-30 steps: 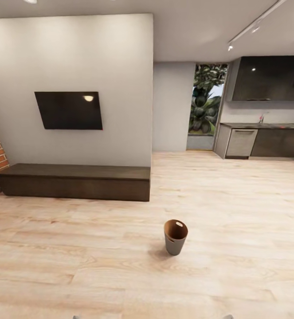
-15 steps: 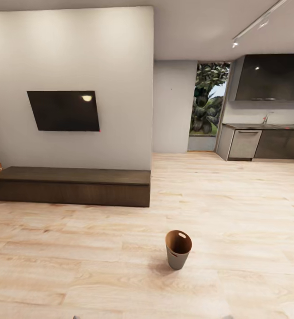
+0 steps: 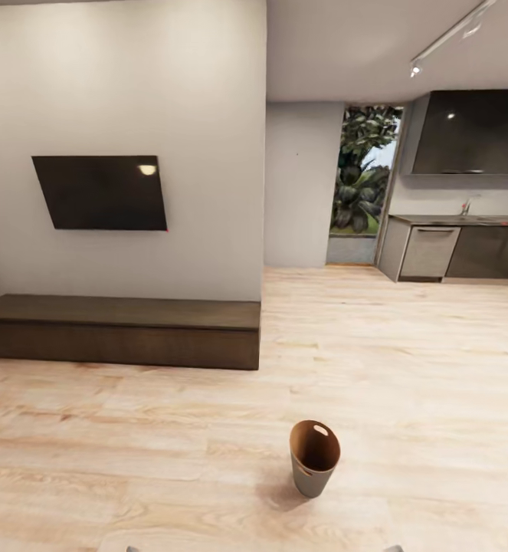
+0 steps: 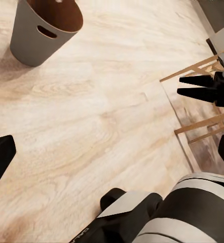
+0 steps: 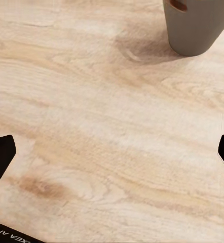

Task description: Put the three can of soda from the living room inside the tash can in the kitchen.

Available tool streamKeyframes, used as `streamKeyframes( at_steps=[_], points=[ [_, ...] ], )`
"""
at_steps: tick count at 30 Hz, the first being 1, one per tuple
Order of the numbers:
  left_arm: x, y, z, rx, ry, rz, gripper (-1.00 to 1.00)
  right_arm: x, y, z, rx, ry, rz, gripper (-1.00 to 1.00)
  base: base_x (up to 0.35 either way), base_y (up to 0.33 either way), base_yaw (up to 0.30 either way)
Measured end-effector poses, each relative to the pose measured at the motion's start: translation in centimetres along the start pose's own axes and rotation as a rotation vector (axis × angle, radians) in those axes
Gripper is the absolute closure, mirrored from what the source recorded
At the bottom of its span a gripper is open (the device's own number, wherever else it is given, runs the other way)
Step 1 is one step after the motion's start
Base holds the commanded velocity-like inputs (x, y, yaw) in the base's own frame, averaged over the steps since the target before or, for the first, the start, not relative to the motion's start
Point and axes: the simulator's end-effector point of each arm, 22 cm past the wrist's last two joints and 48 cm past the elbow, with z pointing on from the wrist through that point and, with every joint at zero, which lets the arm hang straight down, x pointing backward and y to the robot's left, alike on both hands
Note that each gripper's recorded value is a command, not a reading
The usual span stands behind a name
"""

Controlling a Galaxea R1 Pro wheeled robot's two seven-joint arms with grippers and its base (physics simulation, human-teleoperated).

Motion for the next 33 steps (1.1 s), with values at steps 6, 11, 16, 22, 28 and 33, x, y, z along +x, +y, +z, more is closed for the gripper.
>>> streamKeyframes(
  at_steps=[6,11,16,22,28,33],
  points=[
    [0.00,0.01,0.00,0.000,0.000,-0.001,-1.00,0.00,-0.01,0.00,0.000,0.000,0.000,-1.00,0.346,0.000,0.000],
    [0.00,0.02,0.00,-0.001,0.000,0.000,-1.00,0.00,-0.01,0.00,0.000,0.000,0.000,-1.00,0.346,0.000,0.000],
    [0.01,0.03,0.00,-0.001,0.000,-0.001,-1.00,0.00,-0.01,0.00,0.000,0.000,0.000,-1.00,0.346,0.000,0.000],
    [0.01,0.03,0.00,-0.001,0.000,-0.001,-1.00,0.00,-0.01,0.00,0.000,0.000,0.000,-1.00,0.346,0.000,0.000],
    [0.01,0.03,0.00,-0.001,0.000,-0.001,-1.00,0.00,-0.01,0.00,0.000,0.000,0.000,-1.00,0.346,0.000,0.000],
    [0.01,0.03,0.00,-0.001,0.000,-0.001,-1.00,-0.01,-0.03,-0.01,0.001,0.000,0.001,-1.00,0.346,0.000,0.000]
  ],
)
